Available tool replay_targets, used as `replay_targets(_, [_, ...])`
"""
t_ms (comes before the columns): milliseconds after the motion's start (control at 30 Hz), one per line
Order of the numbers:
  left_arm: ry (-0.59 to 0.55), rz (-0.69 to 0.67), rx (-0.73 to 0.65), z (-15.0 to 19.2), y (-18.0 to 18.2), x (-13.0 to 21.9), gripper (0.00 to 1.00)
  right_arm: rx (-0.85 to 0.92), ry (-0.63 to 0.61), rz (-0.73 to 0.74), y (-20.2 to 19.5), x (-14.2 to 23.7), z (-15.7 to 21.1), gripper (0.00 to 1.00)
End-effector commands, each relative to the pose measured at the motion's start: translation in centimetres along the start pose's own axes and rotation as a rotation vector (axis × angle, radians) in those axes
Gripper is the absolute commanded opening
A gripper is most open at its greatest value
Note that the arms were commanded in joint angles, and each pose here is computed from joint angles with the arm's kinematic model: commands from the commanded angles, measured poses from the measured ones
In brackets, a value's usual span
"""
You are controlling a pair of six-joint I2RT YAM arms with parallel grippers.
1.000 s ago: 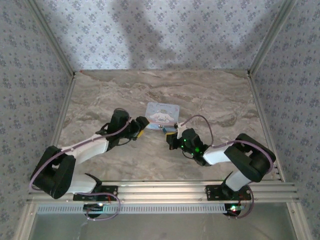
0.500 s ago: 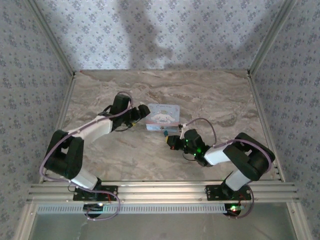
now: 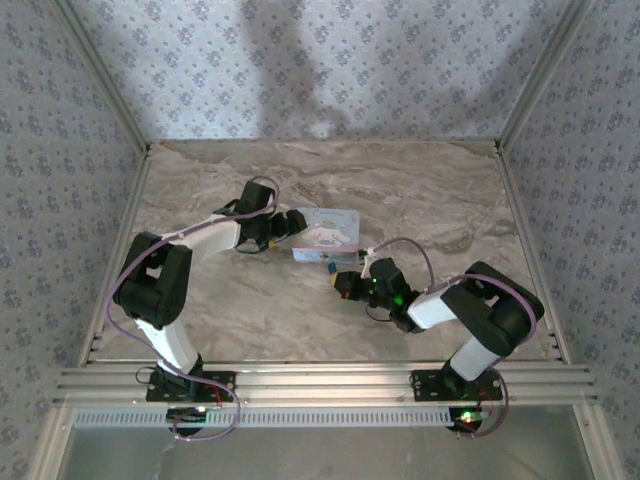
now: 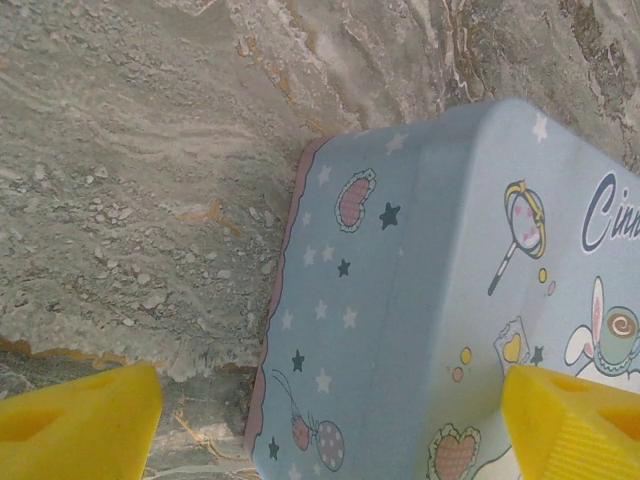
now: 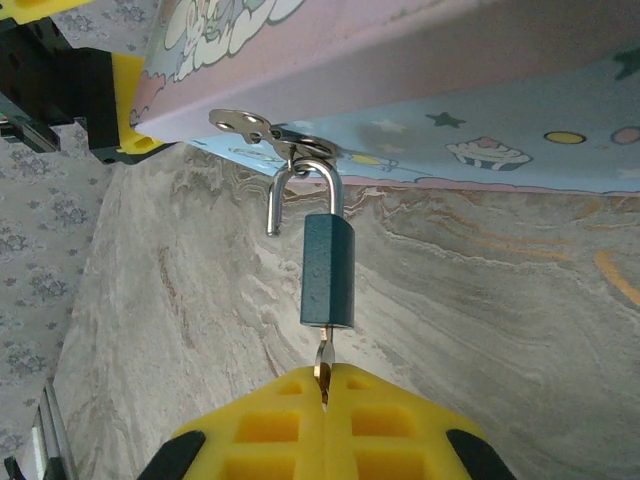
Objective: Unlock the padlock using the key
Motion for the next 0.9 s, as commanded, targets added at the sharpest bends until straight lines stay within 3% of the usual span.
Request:
replay_targets(0, [0.021, -0.064, -0.011, 0.6, 1.4, -0.3, 0.88, -0.023, 0.047, 0.060, -1.7, 0.2, 1.1, 0.07])
replay_targets(133, [0.032, -0.081, -0.002, 1.3, 2.2, -0.5, 0.88, -0.015, 0.064, 0.074, -1.9, 0.3, 1.2, 0.12])
replay_targets(300, [0.031, -0.102, 0.013, 2.2, 3.2, -0.3, 0.89, 0.021, 0.086, 0.096, -1.9, 0.8, 1.2, 0.31])
replay_targets(533, [0.033, -0.113, 0.025, 3.2, 4.1, 0.1, 0.89, 0.088, 0.076, 0.045, -0.9, 1.7, -0.5, 0.46])
replay_targets(867, [0.039, -0.134, 0.029, 5.2, 4.9, 0.5, 0.89, 0.133, 0.055, -0.045, 0.6, 0.4, -4.5, 0.52])
Point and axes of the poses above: each hand's point on the last joint's axis, 136 mm out from that joint toward the fingers, its own x axis back along the fingers, its own y axis along the line the jaws close on, z = x × y, the point moved 4 cm from there along x, back along the fingers
